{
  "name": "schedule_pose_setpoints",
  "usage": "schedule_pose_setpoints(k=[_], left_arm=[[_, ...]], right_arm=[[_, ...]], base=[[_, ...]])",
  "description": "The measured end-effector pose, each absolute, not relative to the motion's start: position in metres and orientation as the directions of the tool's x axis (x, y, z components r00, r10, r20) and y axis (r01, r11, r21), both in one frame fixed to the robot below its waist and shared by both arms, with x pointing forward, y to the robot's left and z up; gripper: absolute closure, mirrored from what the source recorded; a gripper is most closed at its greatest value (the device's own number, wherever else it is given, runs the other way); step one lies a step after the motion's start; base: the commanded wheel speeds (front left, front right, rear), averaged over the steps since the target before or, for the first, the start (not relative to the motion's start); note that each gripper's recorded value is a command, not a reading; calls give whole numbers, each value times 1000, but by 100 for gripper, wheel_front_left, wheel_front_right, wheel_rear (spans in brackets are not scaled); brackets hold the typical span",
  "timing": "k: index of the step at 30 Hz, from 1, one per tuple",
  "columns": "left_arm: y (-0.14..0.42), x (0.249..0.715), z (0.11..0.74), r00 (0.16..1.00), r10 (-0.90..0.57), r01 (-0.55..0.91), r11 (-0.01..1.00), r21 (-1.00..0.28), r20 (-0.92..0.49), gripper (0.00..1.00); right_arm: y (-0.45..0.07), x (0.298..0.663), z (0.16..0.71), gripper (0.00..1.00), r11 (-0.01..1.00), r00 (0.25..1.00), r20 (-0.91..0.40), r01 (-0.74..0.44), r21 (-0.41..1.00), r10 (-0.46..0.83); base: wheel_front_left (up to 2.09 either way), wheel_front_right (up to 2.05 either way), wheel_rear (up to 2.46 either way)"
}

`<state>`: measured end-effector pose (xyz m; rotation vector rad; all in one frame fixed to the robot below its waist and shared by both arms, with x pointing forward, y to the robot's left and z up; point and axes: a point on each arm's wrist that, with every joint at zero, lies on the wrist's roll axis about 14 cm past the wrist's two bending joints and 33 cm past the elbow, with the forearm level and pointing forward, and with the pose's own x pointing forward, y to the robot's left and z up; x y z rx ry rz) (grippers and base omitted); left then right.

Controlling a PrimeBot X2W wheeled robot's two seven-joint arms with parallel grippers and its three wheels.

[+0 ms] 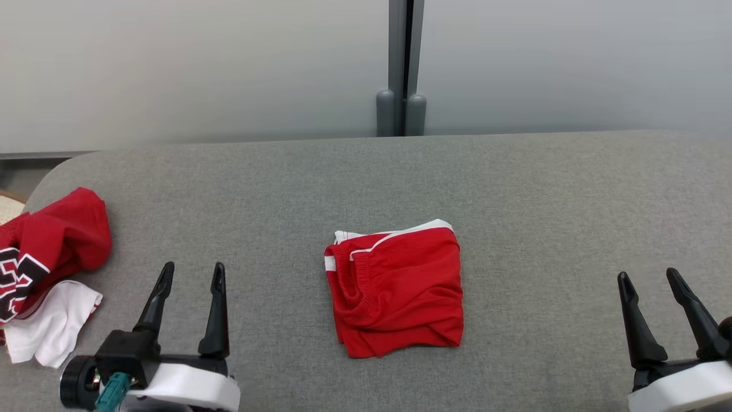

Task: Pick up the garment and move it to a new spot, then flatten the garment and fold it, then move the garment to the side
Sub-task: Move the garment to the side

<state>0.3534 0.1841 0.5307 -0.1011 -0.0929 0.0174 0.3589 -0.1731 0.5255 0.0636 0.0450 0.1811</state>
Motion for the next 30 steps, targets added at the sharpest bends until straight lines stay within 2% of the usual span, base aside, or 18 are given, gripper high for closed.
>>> schedule_pose_setpoints(k=[5,10,14,20,21,22,23,30], left_arm=[[181,370,545,989,27,-11,994,-111,147,0],[184,385,550,982,58,-33,990,-139,179,0],[198,390,543,980,110,-86,986,-144,166,0],[220,388,529,977,171,-154,979,-131,127,0],[221,388,527,977,175,-159,979,-129,121,0],[223,387,526,976,183,-167,978,-127,119,0],[225,388,527,975,188,-173,977,-126,122,0],[214,398,527,981,142,-128,986,-108,133,0]], right_arm=[[-161,384,504,0,973,968,-109,-216,82,224],[-119,415,473,0,939,921,-194,-318,130,338],[-75,425,433,0,894,843,-302,-403,194,445],[-33,414,376,0,845,701,-472,-456,279,535],[-29,413,372,19,840,690,-480,-460,287,542],[-26,414,371,57,836,683,-483,-462,295,548],[-24,415,370,100,832,673,-490,-472,292,554],[-37,419,378,100,836,691,-476,-494,237,543]], base=[[0,0,0],[0,0,0],[0,0,0],[0,0,0],[0,0,0],[0,0,0],[0,0,0],[0,0,0]])
